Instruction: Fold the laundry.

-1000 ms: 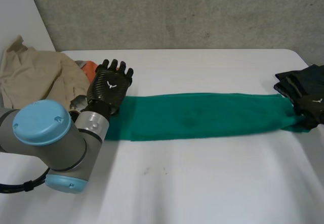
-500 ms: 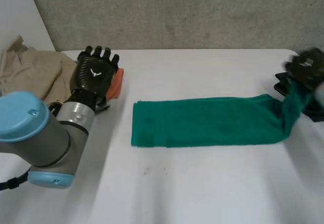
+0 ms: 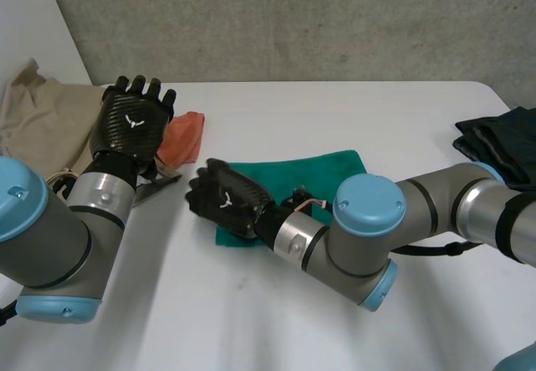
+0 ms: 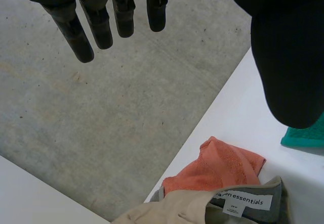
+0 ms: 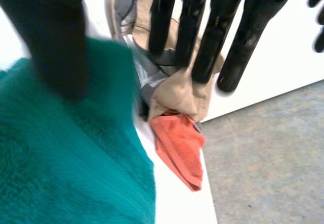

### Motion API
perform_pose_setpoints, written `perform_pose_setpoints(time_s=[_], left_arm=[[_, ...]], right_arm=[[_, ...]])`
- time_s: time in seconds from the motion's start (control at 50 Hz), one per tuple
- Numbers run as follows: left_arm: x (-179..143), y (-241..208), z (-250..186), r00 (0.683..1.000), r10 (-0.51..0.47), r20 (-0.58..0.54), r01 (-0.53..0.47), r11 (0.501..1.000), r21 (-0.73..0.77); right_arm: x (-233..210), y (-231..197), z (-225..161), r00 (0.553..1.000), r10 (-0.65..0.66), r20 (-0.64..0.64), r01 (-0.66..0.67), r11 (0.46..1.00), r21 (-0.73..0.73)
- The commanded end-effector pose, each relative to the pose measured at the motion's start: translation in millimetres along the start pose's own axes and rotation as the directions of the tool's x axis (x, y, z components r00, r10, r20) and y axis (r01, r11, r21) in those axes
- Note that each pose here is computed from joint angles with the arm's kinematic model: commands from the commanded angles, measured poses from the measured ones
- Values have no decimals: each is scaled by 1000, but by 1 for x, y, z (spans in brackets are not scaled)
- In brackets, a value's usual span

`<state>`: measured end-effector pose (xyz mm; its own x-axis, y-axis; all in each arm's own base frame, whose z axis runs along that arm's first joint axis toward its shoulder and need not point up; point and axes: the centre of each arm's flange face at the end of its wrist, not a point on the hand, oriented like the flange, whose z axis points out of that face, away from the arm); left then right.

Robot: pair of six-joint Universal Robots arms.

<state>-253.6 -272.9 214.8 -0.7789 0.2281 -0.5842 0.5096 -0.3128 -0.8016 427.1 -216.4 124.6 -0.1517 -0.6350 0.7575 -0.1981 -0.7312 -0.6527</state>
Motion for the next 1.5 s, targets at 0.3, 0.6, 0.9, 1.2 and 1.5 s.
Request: perform_pose_setpoints(time_s=[0.3, 0.6, 0.9, 1.2, 1.5], left_arm=[[41, -41, 14, 985, -141, -96, 152, 981, 122], [69, -39, 10, 977, -139, -161, 158, 981, 110], [70, -34, 4, 975, -135, -175, 153, 984, 93], [52, -33, 0, 982, -133, -134, 145, 986, 83], [47, -38, 4, 985, -146, -89, 153, 985, 85]], right_arm=[[120, 35, -111, 651, 505, -567, -723, 639, -261], [84, 91, -143, 711, 451, -540, -699, 534, -475], [105, 111, -174, 759, 277, -589, -618, 591, -519], [100, 13, -91, 963, -149, -226, 16, 864, -504], [17, -14, -60, 998, 58, -21, -62, 949, -309]])
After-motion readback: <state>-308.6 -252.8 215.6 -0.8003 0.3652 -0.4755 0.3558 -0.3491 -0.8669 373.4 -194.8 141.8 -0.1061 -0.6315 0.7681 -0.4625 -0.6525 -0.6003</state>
